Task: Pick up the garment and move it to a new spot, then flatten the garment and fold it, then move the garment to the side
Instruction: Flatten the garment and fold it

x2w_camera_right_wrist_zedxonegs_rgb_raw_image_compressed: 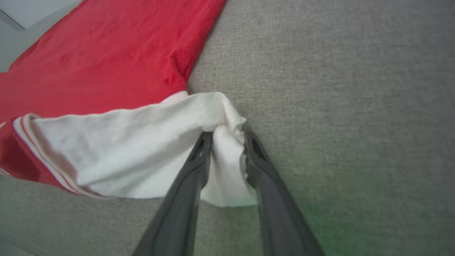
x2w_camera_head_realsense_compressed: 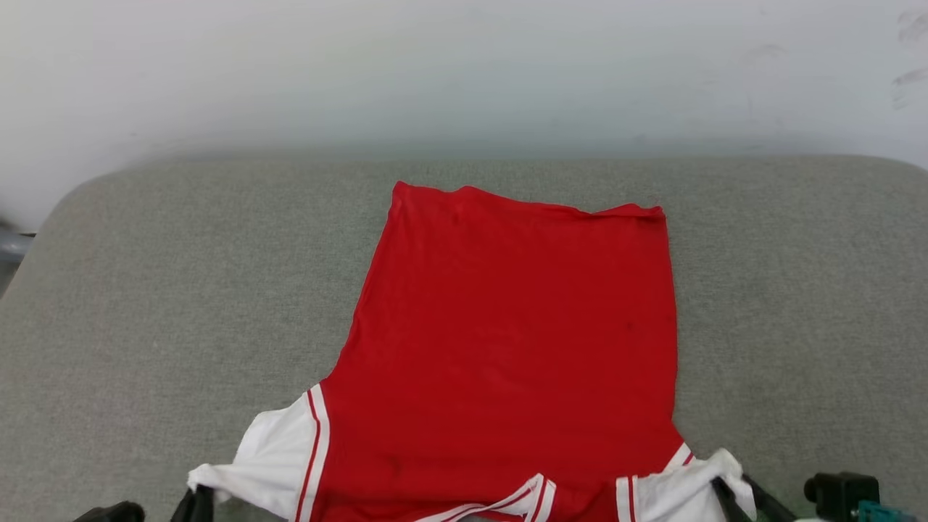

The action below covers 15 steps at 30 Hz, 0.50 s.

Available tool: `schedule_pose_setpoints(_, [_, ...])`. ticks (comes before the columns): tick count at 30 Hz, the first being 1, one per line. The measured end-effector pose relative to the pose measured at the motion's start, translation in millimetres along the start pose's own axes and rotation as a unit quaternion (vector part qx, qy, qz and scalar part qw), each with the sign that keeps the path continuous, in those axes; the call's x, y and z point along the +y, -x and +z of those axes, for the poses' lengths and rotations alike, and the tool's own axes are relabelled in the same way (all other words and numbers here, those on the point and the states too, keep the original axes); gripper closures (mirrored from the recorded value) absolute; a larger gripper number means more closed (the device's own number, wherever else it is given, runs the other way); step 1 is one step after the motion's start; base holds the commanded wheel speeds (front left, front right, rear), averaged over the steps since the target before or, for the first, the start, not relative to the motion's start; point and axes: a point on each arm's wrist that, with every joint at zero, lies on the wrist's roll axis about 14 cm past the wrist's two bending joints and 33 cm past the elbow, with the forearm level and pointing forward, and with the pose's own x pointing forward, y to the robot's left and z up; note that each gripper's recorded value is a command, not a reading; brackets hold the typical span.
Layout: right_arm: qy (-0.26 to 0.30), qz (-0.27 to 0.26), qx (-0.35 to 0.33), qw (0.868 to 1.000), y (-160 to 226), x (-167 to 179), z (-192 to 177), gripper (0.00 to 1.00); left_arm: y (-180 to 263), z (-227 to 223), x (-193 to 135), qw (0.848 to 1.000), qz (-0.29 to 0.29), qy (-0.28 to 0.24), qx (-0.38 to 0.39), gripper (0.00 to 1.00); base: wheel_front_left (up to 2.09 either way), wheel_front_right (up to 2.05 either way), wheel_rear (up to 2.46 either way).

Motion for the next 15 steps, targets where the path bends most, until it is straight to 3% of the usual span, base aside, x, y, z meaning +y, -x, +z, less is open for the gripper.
schedule_pose_setpoints(4, [-0.006, 0.007, -0.011, 1.000, -12, 6, 14, 0.00, -6, 2, -14, 1.000, -0.017, 0.012, -0.007, 1.00, 0.00, 0.00, 0.00])
schedule_pose_setpoints(7, [-0.007, 0.010, -0.044, 0.999, -30, 3, 46, 0.00, -15, 10, -24, 0.999, -0.028, 0.010, -0.021, 1.00, 0.00, 0.00, 0.00])
schedule_pose_setpoints(8, [-0.008, 0.003, -0.070, 0.998, -50, -7, 80, 0.00, -23, 16, -35, 0.999, -0.038, 0.016, -0.032, 1.00, 0.00, 0.00, 0.00])
schedule_pose_setpoints(9, [-0.013, 0.001, -0.073, 0.997, -58, -9, 88, 0.00, -26, 18, -38, 0.998, -0.041, 0.016, -0.036, 1.00, 0.00, 0.00, 0.00])
schedule_pose_setpoints(15, [0.001, 0.005, -0.036, 0.999, -121, -12, 127, 0.00, -49, 39, -59, 0.995, -0.058, 0.014, -0.074, 1.00, 0.00, 0.00, 0.00])
